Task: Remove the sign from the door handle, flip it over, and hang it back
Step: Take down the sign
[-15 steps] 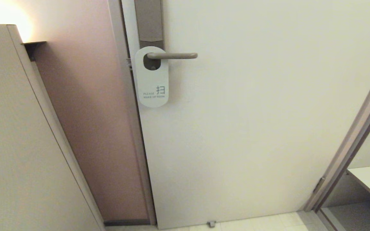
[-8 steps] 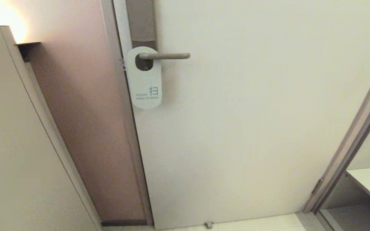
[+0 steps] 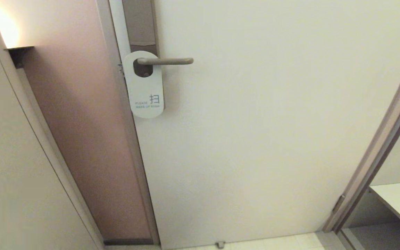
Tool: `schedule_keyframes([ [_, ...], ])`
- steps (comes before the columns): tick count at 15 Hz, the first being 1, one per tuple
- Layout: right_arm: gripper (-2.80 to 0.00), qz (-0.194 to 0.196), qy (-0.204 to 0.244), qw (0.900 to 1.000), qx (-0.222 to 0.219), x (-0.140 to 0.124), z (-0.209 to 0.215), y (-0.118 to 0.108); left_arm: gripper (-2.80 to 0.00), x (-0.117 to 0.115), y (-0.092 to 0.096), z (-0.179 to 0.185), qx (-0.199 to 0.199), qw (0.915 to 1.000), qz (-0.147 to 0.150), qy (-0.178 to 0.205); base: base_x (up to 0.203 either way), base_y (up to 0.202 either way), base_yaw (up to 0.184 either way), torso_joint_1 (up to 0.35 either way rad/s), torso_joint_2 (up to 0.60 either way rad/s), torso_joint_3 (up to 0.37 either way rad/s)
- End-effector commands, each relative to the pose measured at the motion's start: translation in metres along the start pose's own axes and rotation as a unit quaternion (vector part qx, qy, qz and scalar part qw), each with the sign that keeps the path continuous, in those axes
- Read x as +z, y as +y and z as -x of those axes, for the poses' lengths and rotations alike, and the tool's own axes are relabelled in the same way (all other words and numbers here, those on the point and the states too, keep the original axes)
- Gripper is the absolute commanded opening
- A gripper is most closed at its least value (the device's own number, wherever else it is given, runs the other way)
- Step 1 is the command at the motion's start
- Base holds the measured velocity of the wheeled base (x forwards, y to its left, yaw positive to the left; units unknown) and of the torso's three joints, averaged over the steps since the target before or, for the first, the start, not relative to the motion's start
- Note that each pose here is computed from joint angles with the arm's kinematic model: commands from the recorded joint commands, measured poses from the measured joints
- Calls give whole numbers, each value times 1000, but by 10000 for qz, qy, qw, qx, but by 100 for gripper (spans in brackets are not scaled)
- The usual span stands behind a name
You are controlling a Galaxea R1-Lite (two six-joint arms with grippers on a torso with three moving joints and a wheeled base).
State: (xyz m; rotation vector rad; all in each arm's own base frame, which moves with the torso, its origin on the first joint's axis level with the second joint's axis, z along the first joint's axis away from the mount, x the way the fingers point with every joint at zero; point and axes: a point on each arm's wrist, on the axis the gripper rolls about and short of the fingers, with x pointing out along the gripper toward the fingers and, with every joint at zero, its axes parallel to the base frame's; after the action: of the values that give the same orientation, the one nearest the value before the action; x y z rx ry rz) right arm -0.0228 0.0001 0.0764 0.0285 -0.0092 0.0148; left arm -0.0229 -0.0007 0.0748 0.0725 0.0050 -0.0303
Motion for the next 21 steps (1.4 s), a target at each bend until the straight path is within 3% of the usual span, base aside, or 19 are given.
schedule_keyframes([
  [1,-280,0,8,10000,3,0,0,0,-280,0,0,0,3,10000,-5,15,0,0,0,0,0,0],
  [7,-280,-3,1,10000,3,0,0,0,-280,0,0,0,-4,10000,-28,14,0,0,0,0,0,0],
  [11,-280,3,7,10000,3,0,0,0,-280,0,0,0,-4,10000,-48,8,132,0,2,9,6,0],
  [21,-280,-1,1,10000,3,0,0,0,-280,0,0,0,1,10000,-35,-6,0,0,0,0,0,0],
])
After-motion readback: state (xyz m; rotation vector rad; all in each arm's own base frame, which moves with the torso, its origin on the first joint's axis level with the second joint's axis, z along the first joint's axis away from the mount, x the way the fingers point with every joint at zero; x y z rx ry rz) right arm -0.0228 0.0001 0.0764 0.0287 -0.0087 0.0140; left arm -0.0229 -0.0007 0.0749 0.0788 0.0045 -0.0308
